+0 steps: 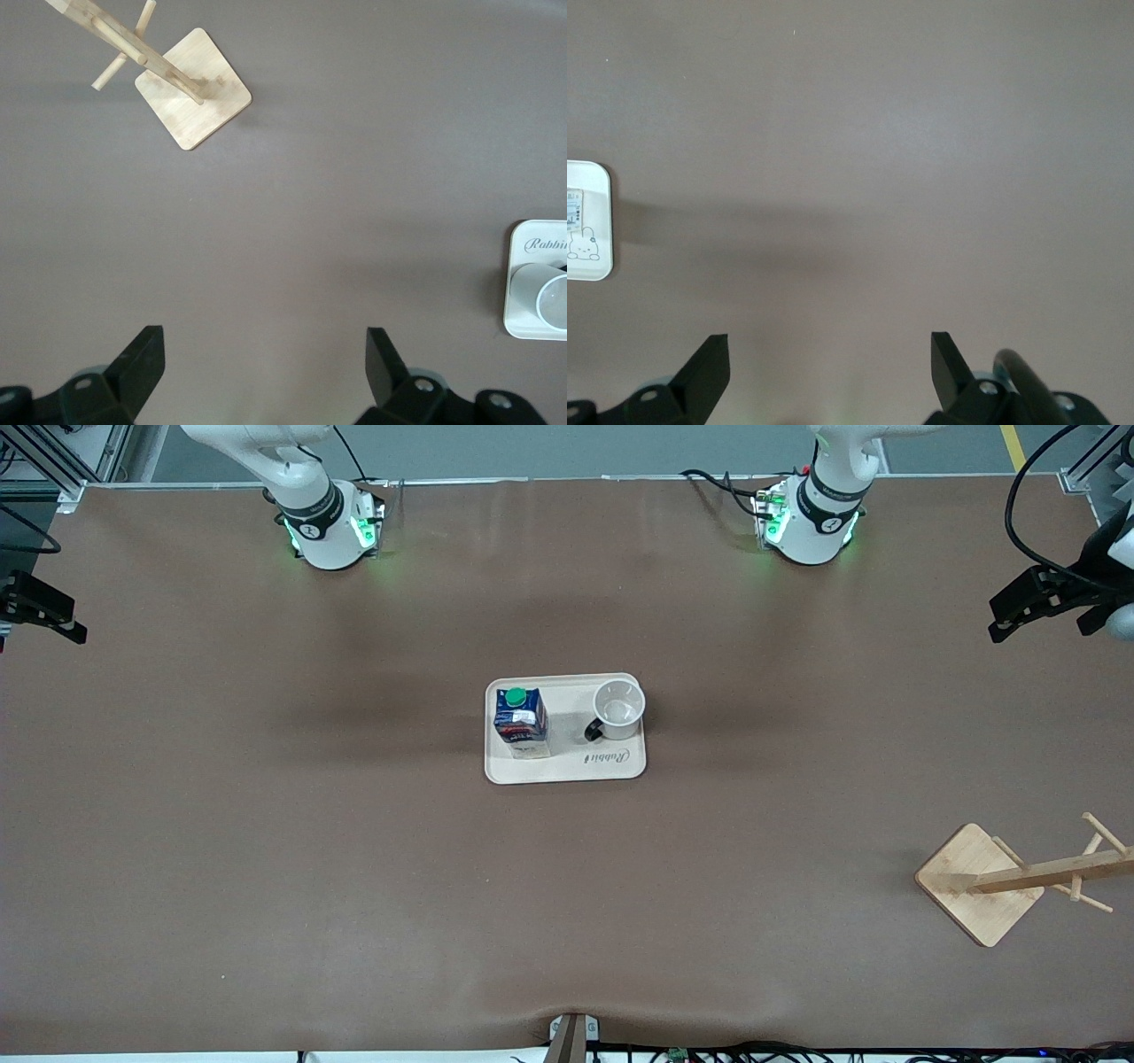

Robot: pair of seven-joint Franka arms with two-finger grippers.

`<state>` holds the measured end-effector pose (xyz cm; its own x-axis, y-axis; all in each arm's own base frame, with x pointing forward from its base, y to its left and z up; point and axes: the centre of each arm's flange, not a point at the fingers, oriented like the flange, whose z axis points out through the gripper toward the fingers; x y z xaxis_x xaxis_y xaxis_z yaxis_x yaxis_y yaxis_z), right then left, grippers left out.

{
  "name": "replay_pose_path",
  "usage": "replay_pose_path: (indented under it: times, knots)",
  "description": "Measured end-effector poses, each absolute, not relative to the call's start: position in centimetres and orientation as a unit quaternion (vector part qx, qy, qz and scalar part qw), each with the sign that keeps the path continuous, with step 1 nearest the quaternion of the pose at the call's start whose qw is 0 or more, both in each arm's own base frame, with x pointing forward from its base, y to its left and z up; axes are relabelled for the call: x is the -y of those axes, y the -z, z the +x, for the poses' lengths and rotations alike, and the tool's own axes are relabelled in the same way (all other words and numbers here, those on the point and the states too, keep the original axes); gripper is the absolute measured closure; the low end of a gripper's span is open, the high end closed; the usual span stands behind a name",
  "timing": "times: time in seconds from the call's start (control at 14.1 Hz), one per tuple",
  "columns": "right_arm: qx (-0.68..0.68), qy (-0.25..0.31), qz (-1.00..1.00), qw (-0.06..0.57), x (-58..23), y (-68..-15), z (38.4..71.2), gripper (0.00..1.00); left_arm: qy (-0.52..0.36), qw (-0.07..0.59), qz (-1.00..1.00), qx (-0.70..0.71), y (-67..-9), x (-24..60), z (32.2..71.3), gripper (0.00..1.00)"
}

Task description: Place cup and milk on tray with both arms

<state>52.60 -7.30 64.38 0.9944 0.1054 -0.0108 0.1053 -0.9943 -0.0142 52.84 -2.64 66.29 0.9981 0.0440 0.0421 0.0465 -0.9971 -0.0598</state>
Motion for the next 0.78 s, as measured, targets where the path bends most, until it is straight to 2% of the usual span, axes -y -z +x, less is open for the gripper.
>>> replay_pose_path:
  times: [0.42,0.78]
  knots:
    - [0.008,-0.021,-1.0,0.018,6.66,-64.14,52.31,0.0,0.02,0.03,-0.999,0.022,-66.29,2.66,52.84,0.0]
    - [0.022,-0.023,-0.999,0.018,6.81,-64.1,52.24,0.0,0.021,0.03,-0.999,0.023,-66.35,2.67,52.8,0.0]
